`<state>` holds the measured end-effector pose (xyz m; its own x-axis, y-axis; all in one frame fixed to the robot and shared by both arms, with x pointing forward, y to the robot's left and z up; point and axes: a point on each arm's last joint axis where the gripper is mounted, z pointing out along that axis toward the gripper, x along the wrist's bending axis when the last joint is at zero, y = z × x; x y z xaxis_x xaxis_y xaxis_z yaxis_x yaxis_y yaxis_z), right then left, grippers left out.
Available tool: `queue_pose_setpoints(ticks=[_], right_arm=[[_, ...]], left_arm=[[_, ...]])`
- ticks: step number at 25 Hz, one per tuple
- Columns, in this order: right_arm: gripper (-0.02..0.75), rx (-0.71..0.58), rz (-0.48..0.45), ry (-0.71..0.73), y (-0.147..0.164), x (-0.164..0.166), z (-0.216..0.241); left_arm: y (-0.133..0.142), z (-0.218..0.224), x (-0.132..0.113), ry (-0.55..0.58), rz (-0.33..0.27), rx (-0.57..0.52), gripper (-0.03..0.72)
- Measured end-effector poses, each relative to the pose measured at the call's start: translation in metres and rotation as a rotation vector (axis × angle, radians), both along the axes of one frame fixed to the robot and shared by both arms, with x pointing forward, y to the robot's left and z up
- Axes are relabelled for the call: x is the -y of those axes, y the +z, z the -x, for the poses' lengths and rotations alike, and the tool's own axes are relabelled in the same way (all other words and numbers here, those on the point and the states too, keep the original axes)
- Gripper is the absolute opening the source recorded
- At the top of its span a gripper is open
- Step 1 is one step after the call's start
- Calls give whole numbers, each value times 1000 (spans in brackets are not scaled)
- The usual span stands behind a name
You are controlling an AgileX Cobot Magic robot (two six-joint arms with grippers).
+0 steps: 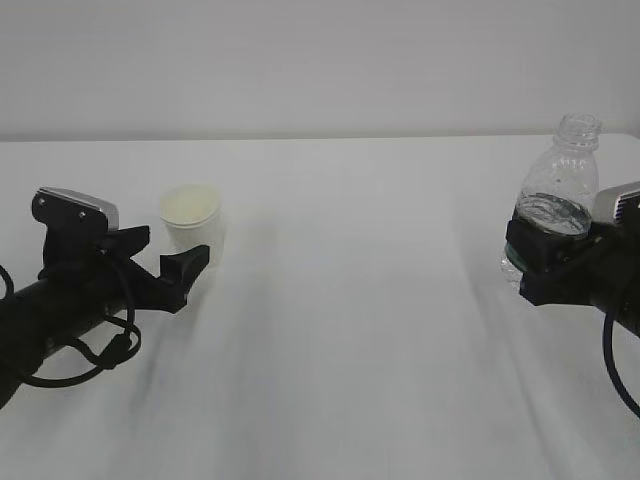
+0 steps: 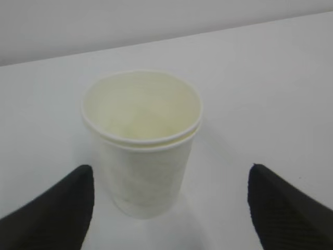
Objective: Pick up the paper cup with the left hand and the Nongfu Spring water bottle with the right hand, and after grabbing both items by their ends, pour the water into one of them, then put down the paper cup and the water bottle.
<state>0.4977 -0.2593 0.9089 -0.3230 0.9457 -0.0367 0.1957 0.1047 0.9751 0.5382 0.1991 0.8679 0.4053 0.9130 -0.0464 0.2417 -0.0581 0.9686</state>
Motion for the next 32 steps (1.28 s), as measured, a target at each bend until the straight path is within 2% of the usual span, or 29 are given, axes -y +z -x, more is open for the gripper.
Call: queue_pose_setpoints(ticks=[16,23,32], right_arm=[[407,0,0,0,0,0,0],[407,-2,1,0,0,0,0],[407,-2,1,0,0,0,0]], left_arm=[[-26,-26,6,19,-1,-15,669],[-24,-35,8,27,9,11,662],[-35,-48,11,37,11,13,650]])
